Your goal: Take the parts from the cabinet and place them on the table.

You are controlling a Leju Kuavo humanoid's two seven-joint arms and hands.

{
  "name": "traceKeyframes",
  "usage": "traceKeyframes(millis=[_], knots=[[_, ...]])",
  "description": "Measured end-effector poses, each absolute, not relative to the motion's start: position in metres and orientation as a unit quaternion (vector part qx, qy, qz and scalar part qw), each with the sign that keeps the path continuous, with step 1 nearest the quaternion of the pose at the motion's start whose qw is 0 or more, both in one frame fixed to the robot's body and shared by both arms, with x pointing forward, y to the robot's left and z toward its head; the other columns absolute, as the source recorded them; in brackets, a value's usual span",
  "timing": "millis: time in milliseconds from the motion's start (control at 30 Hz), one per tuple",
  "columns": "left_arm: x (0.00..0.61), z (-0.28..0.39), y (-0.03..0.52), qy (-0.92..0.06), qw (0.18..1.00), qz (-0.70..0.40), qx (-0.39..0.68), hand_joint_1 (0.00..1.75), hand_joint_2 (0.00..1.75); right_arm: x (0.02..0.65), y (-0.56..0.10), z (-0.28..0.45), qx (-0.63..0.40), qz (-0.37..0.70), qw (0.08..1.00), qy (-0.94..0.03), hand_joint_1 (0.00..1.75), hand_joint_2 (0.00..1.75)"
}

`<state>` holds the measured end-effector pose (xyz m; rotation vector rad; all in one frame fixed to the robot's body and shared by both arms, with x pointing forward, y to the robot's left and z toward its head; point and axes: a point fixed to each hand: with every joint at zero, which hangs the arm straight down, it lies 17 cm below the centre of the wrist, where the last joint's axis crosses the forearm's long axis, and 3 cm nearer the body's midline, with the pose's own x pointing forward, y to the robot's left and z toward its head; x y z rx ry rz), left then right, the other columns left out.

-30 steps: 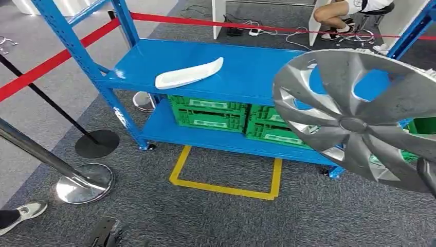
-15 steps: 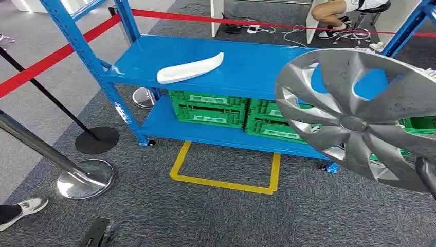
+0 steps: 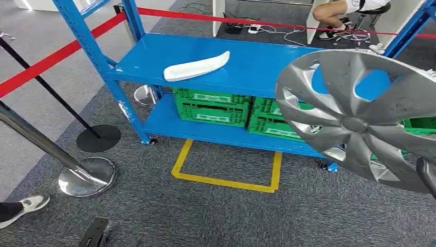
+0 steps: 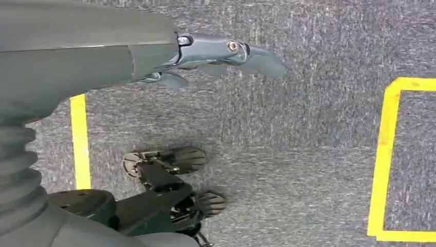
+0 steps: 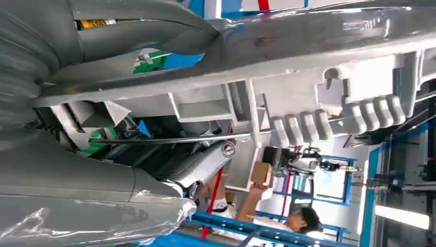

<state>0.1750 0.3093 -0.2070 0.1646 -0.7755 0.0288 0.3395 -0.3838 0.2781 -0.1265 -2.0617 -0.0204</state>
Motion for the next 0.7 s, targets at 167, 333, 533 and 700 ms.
traceKeyframes(millis=[167, 333, 533, 700], knots=[[0.1757, -0.2063, 0.3096, -0.379, 0.922, 0.014, 0.081, 0.00, 1.75, 0.3389, -0.3833, 0.2769, -0.052, -0.007, 0.513, -0.857, 1.75, 1.75], [0.1763, -0.2059, 0.3086, -0.381, 0.921, 0.012, 0.082, 0.00, 1.75, 0.3389, -0.3826, 0.2773, -0.052, -0.005, 0.512, -0.858, 1.75, 1.75], [0.1730, -0.2068, 0.3123, -0.377, 0.922, 0.012, 0.085, 0.00, 1.75, 0.3401, -0.3806, 0.2778, -0.049, -0.004, 0.511, -0.858, 1.75, 1.75], [0.1757, -0.2055, 0.3089, -0.380, 0.921, 0.014, 0.082, 0.00, 1.75, 0.3403, -0.3806, 0.2783, -0.049, -0.004, 0.510, -0.859, 1.75, 1.75]])
